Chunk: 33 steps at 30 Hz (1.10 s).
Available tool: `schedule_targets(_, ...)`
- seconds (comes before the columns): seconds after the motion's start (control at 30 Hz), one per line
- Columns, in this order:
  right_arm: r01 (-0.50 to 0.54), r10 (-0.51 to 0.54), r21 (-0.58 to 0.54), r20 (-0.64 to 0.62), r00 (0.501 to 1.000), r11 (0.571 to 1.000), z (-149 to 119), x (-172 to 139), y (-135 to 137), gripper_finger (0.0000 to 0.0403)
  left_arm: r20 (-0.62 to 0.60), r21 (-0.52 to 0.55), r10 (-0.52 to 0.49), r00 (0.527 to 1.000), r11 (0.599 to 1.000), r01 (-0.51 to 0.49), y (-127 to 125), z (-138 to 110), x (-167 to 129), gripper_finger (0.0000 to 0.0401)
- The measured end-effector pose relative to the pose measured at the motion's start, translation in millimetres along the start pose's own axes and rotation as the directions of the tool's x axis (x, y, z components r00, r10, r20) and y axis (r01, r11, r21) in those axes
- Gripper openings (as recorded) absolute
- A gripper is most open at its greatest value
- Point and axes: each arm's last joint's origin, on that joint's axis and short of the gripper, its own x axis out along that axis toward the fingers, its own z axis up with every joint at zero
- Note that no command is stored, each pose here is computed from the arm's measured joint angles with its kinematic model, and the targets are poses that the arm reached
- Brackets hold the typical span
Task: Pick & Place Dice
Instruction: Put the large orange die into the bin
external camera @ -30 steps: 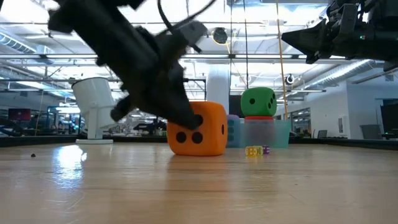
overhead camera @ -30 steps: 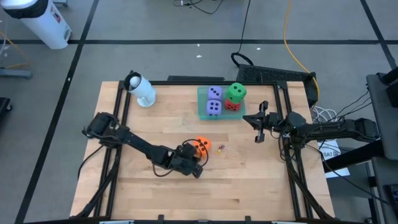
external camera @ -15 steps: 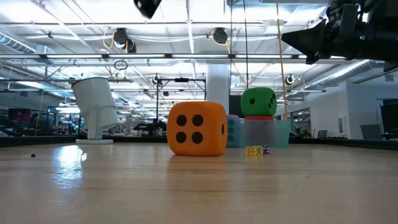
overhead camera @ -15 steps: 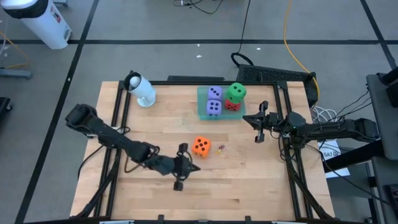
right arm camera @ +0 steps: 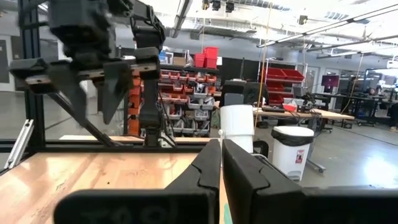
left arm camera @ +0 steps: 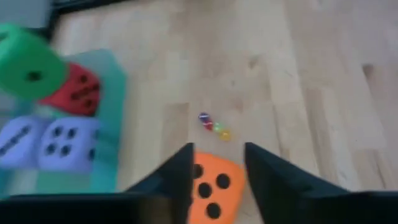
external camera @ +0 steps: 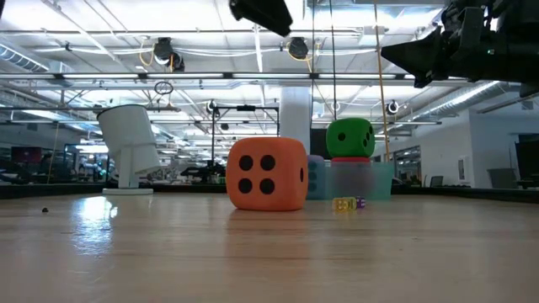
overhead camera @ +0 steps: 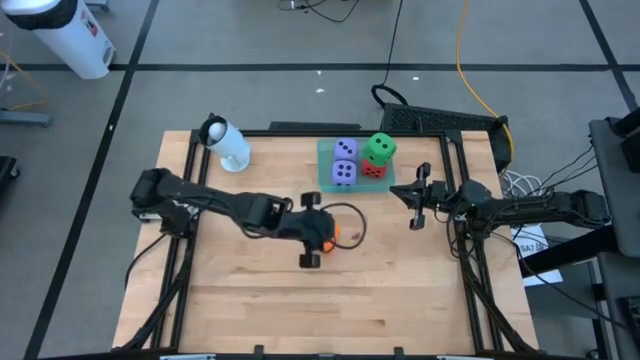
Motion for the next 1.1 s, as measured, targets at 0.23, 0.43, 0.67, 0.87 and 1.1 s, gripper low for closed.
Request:
schedule_targets(0.23, -0.001, 0.001, 0.000, -0.009, 1.000, 1.000, -0.9, 0.0, 0.1, 0.0006, -0.022, -0.013, -0.124, 0.992, 0.992, 0.124, 7.8, 1.2, 10.0, 0.0341)
schedule_targets(0.43, -0.001, 0.001, 0.000, -0.010, 1.000, 1.000, -1.0, 0.0, 0.1, 0.0006, -0.022, -0.025, -0.101, 0.995, 0.995, 0.101, 19.0, 1.2, 13.3, 0.0387)
schedule_targets(0.67, -0.001, 0.001, 0.000, -0.009, 1.000, 1.000, -0.9, 0.0, 0.1, 0.0006, -0.080, -0.023, -0.123, 0.989, 0.992, 0.122, 27.8, -4.6, 15.0, 0.0398)
schedule_targets(0.87, -0.001, 0.001, 0.000, -0.014, 1.000, 1.000, -1.4, 0.0, 0.1, 0.0006, -0.175, 0.013, -0.173, 0.969, 0.984, 0.178, 23.9, -15.0, 45.1, 0.0399)
schedule_targets(1.1, -0.003, 0.003, -0.001, -0.035, 0.999, 1.000, -3.5, 0.0, 0.2, 0.0006, -0.281, 0.085, -0.195, 0.940, 0.970, 0.226, 20.4, -29.3, 76.0, 0.0400)
